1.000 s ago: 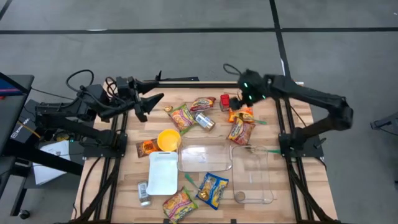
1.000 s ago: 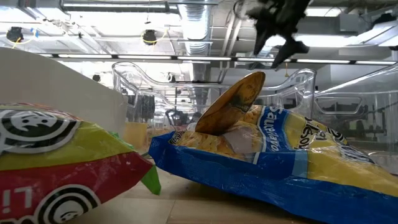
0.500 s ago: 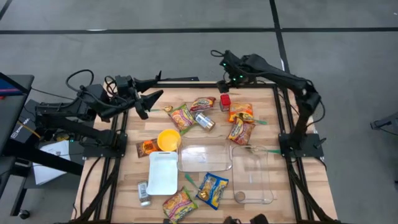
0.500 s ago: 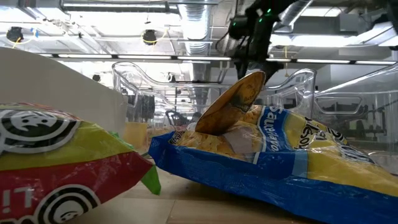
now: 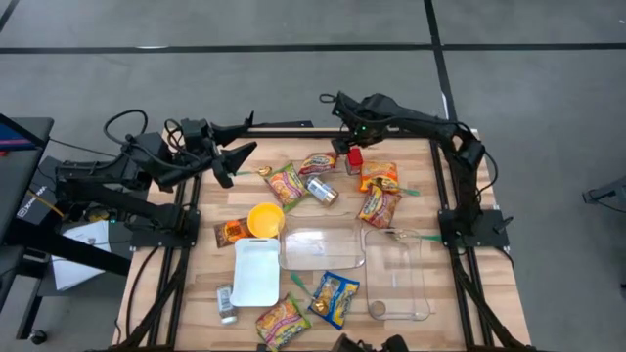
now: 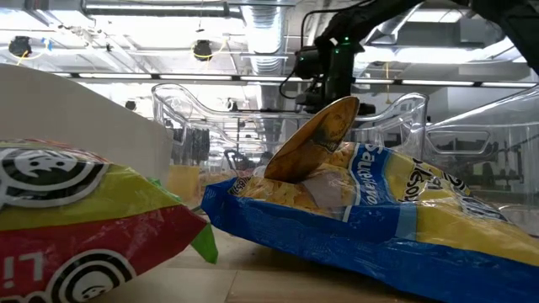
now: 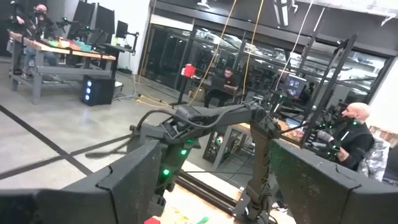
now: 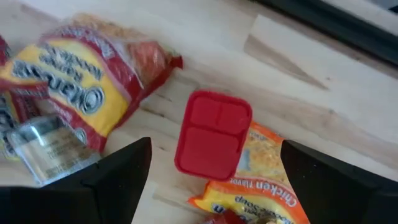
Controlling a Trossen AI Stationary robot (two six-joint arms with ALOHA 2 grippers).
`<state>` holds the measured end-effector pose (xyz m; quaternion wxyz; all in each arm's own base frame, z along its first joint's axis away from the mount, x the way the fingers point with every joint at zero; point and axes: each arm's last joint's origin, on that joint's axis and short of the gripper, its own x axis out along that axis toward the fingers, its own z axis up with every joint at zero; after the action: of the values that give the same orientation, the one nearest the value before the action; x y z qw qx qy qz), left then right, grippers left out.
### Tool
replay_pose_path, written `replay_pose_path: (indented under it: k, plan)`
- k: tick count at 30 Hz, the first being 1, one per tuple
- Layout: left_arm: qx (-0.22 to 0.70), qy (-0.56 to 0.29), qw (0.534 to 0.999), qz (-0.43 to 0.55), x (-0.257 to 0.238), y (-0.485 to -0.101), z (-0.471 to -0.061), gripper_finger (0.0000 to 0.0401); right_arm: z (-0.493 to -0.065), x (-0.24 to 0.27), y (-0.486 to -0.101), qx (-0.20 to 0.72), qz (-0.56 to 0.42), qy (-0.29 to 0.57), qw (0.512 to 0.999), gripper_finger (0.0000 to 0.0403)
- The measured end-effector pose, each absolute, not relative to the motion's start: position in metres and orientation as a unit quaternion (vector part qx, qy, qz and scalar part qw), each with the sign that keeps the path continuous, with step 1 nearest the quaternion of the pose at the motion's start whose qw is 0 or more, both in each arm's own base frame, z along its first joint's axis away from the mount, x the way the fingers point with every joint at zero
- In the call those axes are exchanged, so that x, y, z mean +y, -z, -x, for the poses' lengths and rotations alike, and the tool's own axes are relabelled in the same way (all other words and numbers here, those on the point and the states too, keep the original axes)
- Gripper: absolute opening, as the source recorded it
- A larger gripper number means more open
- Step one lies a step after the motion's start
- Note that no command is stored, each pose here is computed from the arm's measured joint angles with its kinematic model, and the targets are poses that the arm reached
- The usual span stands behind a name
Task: Pick & Place Food Item
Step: Put the red seasoning can into the right transparent bin
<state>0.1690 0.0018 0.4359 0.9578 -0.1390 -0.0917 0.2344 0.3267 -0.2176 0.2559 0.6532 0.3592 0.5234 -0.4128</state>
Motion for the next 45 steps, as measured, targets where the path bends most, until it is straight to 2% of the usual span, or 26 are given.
replay_pose_path:
  k: [18, 32, 45]
  plan:
    - [-0.087, -0.231, 0.959, 0.142, 0.000, -0.435, -0.169, 0.0297, -0.326, -0.217, -0.257, 0.525, -0.357, 0.413, 0.653, 0.0350]
    - [-0.075, -0.232, 0.960, 0.137, 0.000, -0.433, -0.169, 0.0297, -0.322, -0.211, -0.226, 0.537, -0.381, 0.416, 0.628, 0.0350]
    - [-0.077, -0.231, 0.958, 0.148, 0.000, -0.433, -0.169, 0.0297, -0.328, -0.212, -0.221, 0.514, -0.383, 0.413, 0.647, 0.0350]
